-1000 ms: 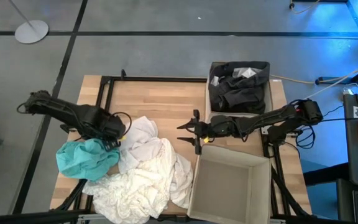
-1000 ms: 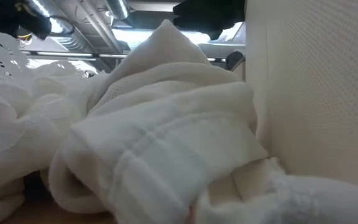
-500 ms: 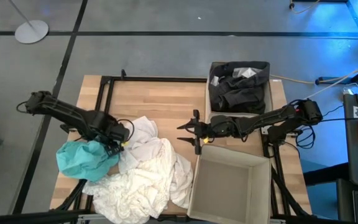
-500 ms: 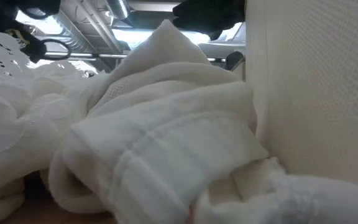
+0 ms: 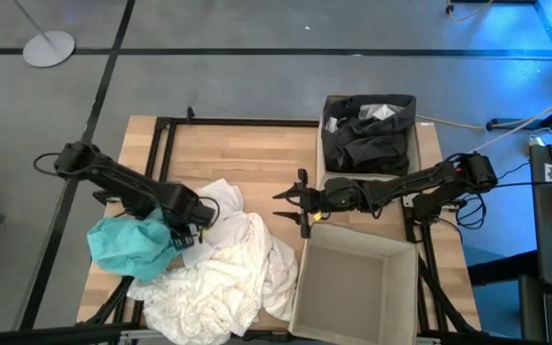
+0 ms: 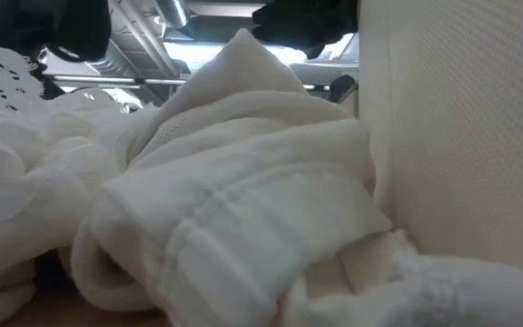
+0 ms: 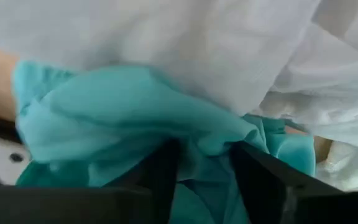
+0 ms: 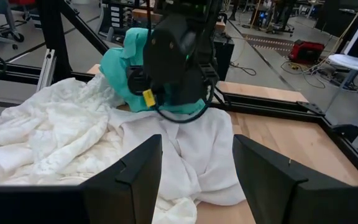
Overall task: Sort clothes
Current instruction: Put the light blue shorts into the top laundry organizer
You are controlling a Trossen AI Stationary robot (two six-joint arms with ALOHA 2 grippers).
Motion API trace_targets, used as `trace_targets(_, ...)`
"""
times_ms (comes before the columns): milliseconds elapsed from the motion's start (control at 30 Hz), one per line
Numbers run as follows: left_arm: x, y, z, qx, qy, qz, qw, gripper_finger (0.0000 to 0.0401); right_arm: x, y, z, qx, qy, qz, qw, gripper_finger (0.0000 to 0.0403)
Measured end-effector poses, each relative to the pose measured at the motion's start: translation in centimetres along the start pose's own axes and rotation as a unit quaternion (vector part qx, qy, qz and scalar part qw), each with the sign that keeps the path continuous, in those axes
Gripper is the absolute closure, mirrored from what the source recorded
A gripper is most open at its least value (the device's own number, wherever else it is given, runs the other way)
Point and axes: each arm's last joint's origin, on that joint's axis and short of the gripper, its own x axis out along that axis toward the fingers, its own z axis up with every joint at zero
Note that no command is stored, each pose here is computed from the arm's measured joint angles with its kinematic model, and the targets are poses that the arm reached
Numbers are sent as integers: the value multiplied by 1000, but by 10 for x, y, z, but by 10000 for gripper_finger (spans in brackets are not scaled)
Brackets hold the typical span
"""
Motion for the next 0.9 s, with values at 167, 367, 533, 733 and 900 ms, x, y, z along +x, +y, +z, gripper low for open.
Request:
trace_targets(167,11,-9,12,39,10,-14,999,337,0,0,0,0,1,0,1000,205)
trace_targets(367,4,-15,16,81,-9,-44,996,392,0,0,0,0,2,0,1000,205)
trace_targets(533,-41,-23,11,104,-80,-74,989,398,0,0,0,0,-1,0,1000,205)
trace_targets(733,-119,-18,-9,135,-247,-68,957,400,0,-1,4,-2,-22,-8,1000,205)
trace_targets(900,-176,-7,-25,159,-388,-52,906,400,0,-5,15,-21,-59,-29,998,205)
